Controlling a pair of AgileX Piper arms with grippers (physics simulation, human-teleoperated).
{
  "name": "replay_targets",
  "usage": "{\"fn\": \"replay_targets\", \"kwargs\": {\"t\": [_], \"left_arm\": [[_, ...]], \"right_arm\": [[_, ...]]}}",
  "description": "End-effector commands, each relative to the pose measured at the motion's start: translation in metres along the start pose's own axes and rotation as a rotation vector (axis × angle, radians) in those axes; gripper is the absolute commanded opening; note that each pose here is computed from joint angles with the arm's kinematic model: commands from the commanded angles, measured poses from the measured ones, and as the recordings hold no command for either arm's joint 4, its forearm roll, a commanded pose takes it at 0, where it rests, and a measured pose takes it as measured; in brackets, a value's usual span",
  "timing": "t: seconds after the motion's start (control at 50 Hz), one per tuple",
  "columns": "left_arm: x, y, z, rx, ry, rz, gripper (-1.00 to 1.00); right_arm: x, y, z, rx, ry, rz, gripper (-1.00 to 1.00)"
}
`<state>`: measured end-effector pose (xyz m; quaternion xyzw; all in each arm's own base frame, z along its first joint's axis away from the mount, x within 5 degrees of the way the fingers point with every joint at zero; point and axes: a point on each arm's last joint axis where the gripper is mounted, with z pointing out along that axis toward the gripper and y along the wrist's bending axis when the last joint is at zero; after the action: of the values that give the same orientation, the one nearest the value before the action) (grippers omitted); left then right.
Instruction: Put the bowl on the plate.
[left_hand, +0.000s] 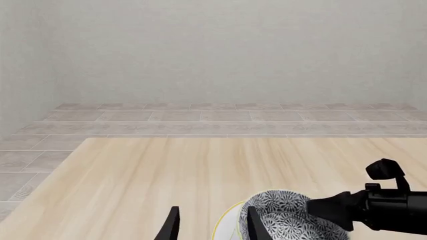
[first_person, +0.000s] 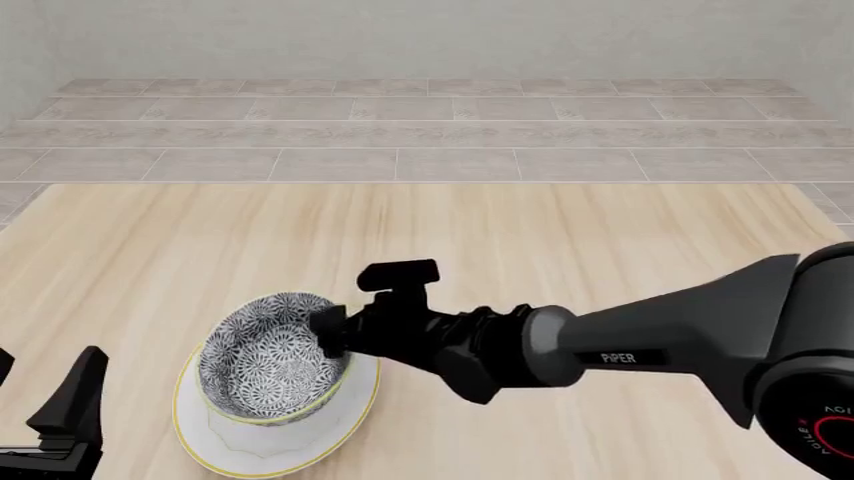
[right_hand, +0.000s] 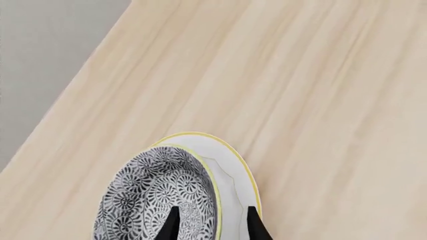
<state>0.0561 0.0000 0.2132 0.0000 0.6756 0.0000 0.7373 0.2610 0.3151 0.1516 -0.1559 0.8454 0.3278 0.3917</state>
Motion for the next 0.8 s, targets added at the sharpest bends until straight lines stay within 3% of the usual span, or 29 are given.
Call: {"fn": "replay_targets", "kwargs": {"t": [0.02, 0.24, 0.42, 0.62, 0.8], "left_arm": [[0.000, 0.000, 0.000, 0.000, 0.000, 0.000, 1.00], [0.000, 0.000, 0.000, 0.000, 0.000, 0.000, 1.00], [0.000, 0.000, 0.000, 0.000, 0.000, 0.000, 1.00], [0.000, 0.000, 0.000, 0.000, 0.000, 0.000, 1.00], [0.000, 0.000, 0.000, 0.000, 0.000, 0.000, 1.00]], "right_arm": [[-0.008, 0.001, -0.007, -0.001, -0.017, -0.003, 1.00], [-0.024, 0.004, -0.029, -0.009, -0.053, -0.016, 1.00], [-0.054, 0.009, -0.072, -0.021, -0.139, -0.046, 1.00], [-0.094, 0.014, -0.152, -0.024, -0.280, -0.088, 1.00], [-0.098, 0.010, -0.205, -0.013, -0.351, -0.101, 1.00]]}}
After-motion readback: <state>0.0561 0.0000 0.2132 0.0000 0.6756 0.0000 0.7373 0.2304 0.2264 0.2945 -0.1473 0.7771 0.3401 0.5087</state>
